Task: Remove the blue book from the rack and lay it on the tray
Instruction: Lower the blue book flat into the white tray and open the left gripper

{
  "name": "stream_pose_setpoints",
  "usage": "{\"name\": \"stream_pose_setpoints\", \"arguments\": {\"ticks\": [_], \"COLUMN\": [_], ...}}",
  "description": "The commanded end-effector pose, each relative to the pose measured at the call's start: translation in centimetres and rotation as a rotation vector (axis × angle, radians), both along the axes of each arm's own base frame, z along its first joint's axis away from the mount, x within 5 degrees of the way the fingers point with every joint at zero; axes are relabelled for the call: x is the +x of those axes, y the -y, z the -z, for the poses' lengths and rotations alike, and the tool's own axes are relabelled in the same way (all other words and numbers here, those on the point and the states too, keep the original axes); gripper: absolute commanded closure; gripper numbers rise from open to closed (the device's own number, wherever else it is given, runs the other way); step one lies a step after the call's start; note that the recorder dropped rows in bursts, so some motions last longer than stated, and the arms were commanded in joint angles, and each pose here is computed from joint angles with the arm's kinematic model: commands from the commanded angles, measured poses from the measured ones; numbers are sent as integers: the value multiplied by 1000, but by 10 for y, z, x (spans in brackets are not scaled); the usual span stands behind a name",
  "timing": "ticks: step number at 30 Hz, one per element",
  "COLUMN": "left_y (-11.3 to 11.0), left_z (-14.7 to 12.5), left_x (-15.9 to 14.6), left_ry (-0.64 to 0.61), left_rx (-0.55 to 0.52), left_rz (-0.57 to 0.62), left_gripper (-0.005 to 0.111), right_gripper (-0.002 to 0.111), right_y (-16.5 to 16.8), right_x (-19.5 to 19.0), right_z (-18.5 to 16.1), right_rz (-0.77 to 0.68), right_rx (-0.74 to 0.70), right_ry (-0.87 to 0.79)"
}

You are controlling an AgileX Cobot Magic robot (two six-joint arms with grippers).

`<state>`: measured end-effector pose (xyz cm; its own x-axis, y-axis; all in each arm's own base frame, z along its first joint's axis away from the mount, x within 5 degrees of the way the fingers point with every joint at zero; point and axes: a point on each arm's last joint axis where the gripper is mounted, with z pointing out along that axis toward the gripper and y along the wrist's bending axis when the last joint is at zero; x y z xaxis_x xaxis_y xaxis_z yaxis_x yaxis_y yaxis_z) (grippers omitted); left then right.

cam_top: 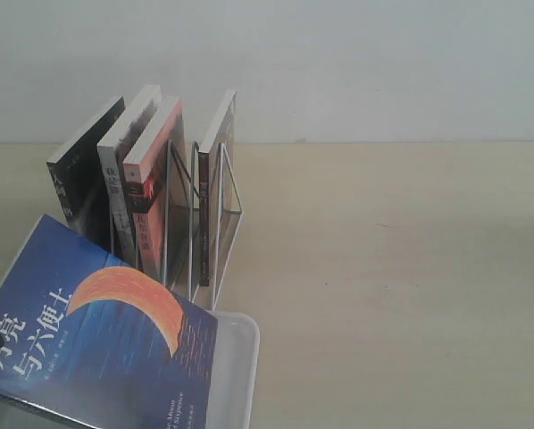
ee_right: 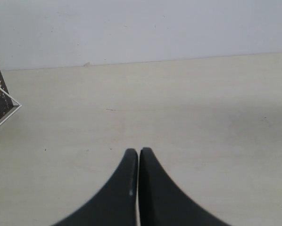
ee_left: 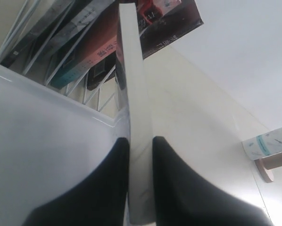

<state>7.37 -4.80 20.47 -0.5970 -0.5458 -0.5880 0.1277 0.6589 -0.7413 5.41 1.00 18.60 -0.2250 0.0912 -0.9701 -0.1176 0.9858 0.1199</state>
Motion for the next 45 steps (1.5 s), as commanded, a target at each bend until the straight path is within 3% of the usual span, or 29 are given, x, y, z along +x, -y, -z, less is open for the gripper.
{"name": "stream_pose_setpoints", "arguments": {"ticks": [1, 9, 18, 20, 25, 28, 38, 45], "left_y": [-1, 1, 1, 1, 1, 2, 5, 11], "left_z": [-4, 4, 5, 5, 5, 5, 1, -15], "left_x": [4, 10, 10, 10, 10, 10, 9, 7], "left_ry": [29, -41, -39, -31, -24, -21, 37, 49], "left_rx": [-10, 30, 44, 57, 69, 76, 194, 201], "left_rz": [-33, -33, -29, -23, -18, -13, 79, 153], "left_gripper": [103, 103, 102, 93, 61, 52, 49, 49], "right_gripper": [108, 108, 108, 108, 108, 108, 108, 108], "right_y": [0, 0, 0, 0, 0, 0, 0, 0], "right_x": [0, 0, 0, 0, 0, 0, 0, 0], "right_z": [-2, -1, -1, -1, -1, -1, -1, -1], "right_rz": [5, 4, 4, 4, 4, 4, 4, 4], "right_rx": [-4, -4, -4, -4, -4, -4, -4, -4], "right_ry": [18, 14, 14, 14, 14, 14, 14, 14]}}
